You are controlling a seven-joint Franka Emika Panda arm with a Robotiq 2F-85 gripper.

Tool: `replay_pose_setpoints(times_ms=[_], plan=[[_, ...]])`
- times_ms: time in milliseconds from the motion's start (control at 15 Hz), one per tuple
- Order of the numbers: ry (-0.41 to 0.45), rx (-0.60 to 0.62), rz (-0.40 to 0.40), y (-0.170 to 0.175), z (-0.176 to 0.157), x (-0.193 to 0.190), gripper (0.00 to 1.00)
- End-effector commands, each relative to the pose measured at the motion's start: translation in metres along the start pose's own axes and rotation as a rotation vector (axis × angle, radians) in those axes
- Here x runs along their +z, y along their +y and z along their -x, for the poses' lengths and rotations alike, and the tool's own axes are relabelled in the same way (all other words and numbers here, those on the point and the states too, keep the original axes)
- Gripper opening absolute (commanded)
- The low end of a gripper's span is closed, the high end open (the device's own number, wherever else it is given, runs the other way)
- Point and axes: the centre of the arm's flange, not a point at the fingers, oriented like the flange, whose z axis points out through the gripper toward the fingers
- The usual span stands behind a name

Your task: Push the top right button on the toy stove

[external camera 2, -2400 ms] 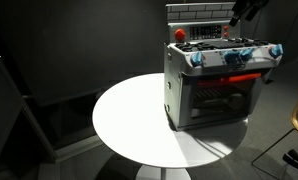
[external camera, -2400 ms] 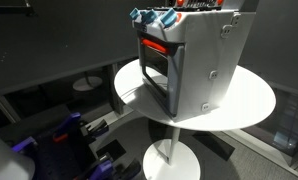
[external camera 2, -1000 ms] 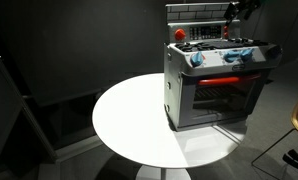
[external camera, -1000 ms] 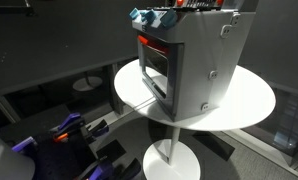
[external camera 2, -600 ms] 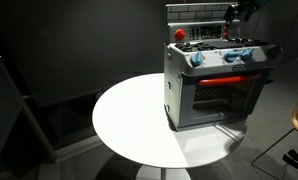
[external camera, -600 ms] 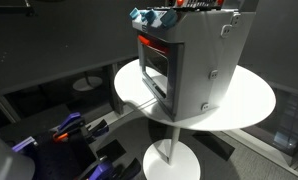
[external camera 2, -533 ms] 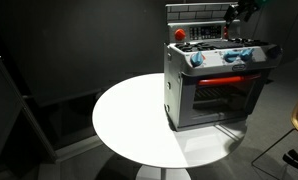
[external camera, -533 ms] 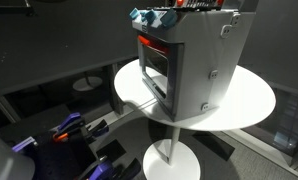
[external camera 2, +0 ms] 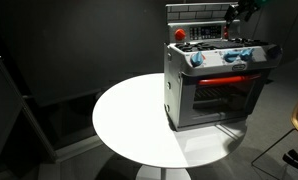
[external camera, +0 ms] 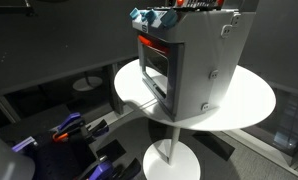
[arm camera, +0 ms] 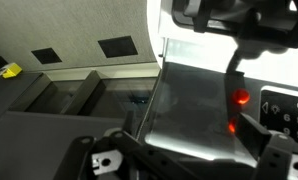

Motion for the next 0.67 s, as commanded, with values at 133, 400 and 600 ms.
replay_pose_setpoints(times_ms=[133, 400, 600], plan=[[-0.005, 0.030, 0.035, 0.0093, -0.0129, 0.0097, 1.00], [-0.014, 0.035, 0.039, 0.0135, -0.0125, 0.0147, 1.00], [-0.017, 0.026, 0.029, 0.0092, -0.0069, 0.0074, 1.00]])
